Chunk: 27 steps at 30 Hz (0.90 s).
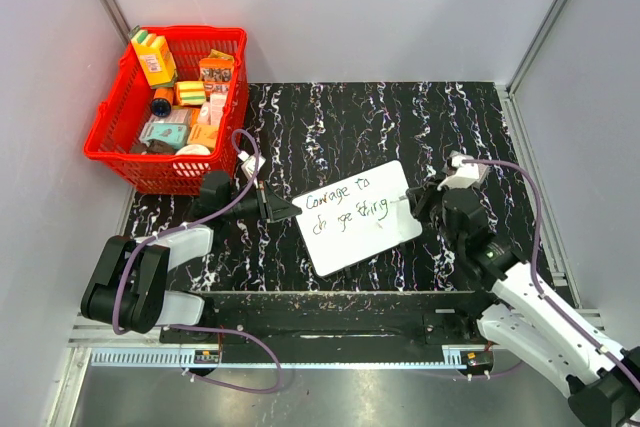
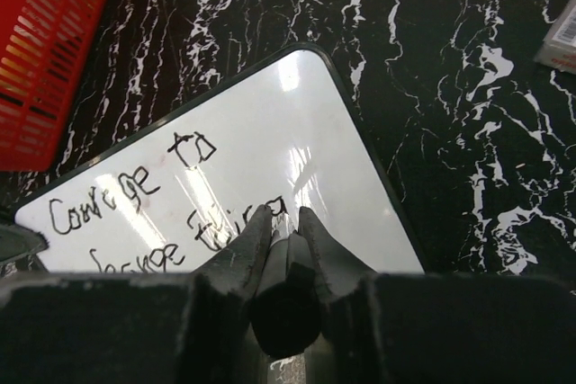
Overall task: Write a sentence on the whiteboard
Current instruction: Write on the whiteboard at the whiteboard stand.
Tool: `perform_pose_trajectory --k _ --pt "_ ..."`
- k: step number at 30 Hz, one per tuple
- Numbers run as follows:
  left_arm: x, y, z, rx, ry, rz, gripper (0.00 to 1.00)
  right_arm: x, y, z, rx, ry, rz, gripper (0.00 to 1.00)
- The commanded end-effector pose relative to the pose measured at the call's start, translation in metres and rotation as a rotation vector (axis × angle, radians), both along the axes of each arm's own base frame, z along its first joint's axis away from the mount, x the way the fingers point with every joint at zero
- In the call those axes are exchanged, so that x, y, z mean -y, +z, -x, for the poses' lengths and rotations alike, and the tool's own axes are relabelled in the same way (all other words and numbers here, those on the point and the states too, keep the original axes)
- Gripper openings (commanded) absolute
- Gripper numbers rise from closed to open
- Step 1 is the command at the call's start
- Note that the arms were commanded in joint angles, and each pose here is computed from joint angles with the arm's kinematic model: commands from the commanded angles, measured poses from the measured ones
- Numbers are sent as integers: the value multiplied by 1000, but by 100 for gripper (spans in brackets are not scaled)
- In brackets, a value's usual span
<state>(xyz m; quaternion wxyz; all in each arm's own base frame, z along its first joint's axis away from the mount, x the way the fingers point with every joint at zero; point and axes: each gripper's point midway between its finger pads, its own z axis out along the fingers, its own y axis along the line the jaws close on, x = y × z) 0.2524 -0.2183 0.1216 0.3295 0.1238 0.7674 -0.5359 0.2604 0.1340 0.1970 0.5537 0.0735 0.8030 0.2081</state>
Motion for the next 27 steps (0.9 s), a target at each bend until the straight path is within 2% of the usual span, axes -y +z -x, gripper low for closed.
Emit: perform_pose_trajectory --k 1,13,27 --pt "-9 -11 -24 116 75 -92 0 11 22 -18 53 -84 51 0" --pt "-9 -12 -24 116 75 -93 0 6 30 -28 103 -90 20 0" --pt "-9 -10 -24 119 73 -90 0 -5 11 -40 61 -70 46 0"
